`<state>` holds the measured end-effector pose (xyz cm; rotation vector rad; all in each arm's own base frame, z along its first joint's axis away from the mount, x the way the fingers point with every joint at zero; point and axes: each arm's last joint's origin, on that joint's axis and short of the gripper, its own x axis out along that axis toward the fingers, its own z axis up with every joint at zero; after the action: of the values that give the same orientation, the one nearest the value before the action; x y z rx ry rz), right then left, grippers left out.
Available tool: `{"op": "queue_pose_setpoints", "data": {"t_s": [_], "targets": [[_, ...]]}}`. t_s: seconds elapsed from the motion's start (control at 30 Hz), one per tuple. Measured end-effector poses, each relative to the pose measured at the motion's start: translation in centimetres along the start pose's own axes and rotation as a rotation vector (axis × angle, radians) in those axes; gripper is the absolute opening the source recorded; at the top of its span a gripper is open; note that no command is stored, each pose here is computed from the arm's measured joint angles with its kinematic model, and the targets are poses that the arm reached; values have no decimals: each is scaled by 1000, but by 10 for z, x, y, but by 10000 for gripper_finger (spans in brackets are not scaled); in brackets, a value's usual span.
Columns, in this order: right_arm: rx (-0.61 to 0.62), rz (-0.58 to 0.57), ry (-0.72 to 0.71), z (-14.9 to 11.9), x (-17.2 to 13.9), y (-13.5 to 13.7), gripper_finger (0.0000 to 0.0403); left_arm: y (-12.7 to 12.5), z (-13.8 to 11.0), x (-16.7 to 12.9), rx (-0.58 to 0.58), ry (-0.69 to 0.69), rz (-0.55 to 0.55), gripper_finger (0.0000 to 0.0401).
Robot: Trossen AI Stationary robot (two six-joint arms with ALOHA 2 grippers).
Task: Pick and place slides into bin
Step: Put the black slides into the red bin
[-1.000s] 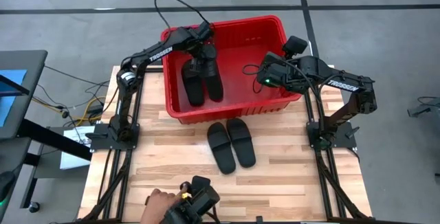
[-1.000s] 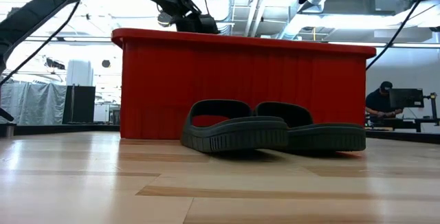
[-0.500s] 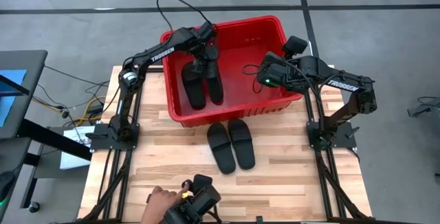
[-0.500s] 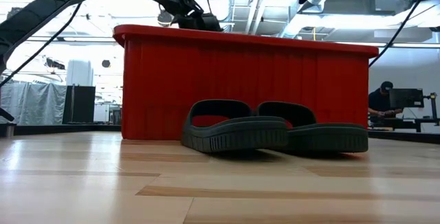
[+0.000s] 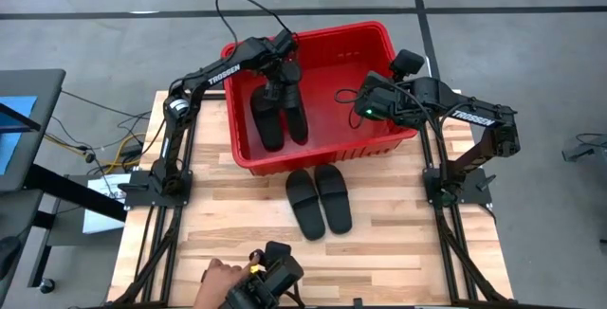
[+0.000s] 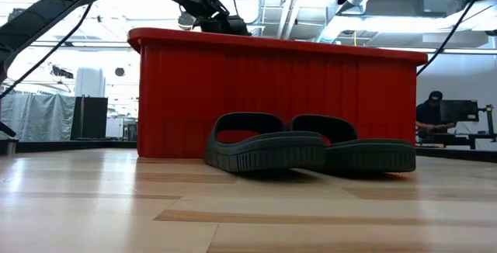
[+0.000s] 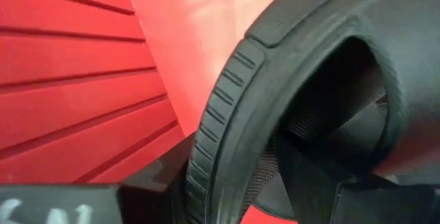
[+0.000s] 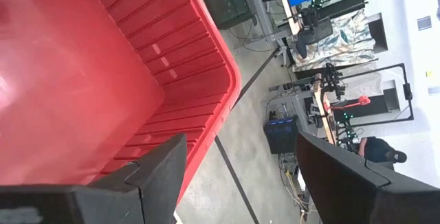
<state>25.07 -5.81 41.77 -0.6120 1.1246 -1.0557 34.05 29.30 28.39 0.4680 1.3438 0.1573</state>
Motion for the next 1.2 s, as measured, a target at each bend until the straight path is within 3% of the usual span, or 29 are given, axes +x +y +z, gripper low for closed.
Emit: {"op": "queue_pose_setpoints", "data": {"t_s": [0.47,1.2], "targets": [[-1,0,0,0,0,0,265,1,0,-2,-49,-3,7,232],[-18,1,0,0,0,0,265,3,-1,-1,-137,-44,-13,234]]}}
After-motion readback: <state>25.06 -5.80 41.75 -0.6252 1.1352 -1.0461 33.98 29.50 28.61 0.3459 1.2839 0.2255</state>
